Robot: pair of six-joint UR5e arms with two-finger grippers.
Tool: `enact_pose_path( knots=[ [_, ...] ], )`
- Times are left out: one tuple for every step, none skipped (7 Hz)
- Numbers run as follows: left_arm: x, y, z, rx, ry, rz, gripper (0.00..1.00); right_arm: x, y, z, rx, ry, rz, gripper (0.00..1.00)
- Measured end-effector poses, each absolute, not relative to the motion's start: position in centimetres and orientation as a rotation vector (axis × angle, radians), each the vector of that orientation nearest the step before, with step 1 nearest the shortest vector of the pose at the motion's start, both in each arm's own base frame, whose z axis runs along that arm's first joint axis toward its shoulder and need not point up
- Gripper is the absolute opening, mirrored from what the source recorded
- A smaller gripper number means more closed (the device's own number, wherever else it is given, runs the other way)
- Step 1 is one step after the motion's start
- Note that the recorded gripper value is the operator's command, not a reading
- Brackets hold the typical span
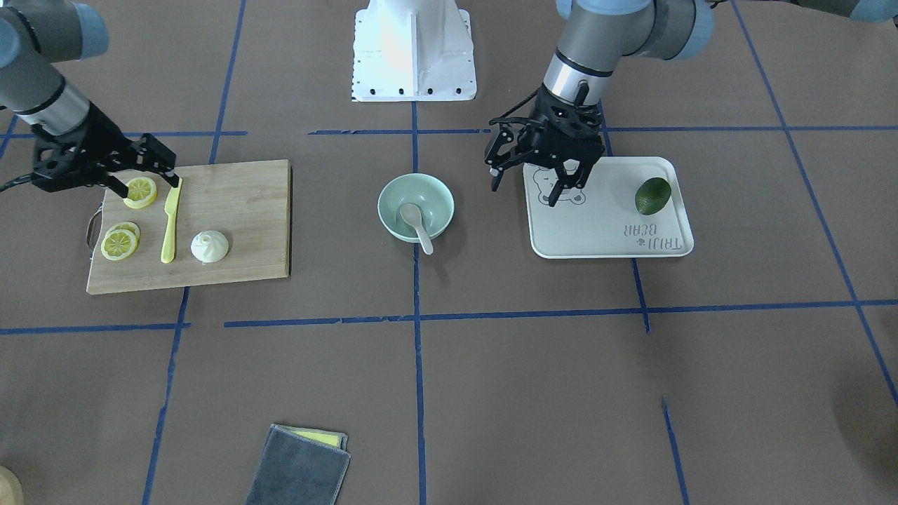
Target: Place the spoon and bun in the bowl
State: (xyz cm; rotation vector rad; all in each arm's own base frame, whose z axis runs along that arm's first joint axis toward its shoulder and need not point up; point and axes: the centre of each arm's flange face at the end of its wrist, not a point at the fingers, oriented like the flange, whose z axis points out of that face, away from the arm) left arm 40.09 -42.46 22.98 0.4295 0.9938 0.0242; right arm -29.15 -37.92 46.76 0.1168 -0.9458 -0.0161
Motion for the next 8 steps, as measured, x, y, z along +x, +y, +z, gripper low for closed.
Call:
enact_pose_path(
  knots=[
    [39.2, -42.5, 23.5, 0.422, 0.987, 0.021, 1.00, -31.7, -38.4, 45.7, 0.126, -0.938, 0.006, 1.00],
    [39.0, -42.5, 23.8, 0.417, 0.983, 0.016, 1.00, -33.6, -39.4, 45.2, 0.139, -0.929, 0.020, 1.00],
    [39.0, -42.5, 24.0, 0.413, 0.979, 0.013, 1.00, -34.9, -40.4, 45.2, 0.155, -0.916, 0.032, 1.00],
    [39.0, -42.6, 24.1, 0.411, 0.978, 0.011, 1.00, -36.0, -41.2, 45.3, 0.170, -0.903, 0.040, 1.00],
    [39.0, -42.6, 24.1, 0.410, 0.977, 0.009, 1.00, -37.0, -41.9, 45.4, 0.181, -0.892, 0.046, 1.00],
    [39.0, -42.6, 24.1, 0.410, 0.977, 0.008, 1.00, -37.6, -42.4, 45.5, 0.187, -0.886, 0.048, 1.00],
    [39.0, -42.6, 24.1, 0.410, 0.977, 0.008, 1.00, -38.0, -42.6, 45.6, 0.194, -0.878, 0.050, 0.93],
    [39.0, -42.5, 24.1, 0.409, 0.977, 0.008, 1.00, -38.5, -42.8, 45.8, 0.211, -0.863, 0.056, 0.87]
  ],
)
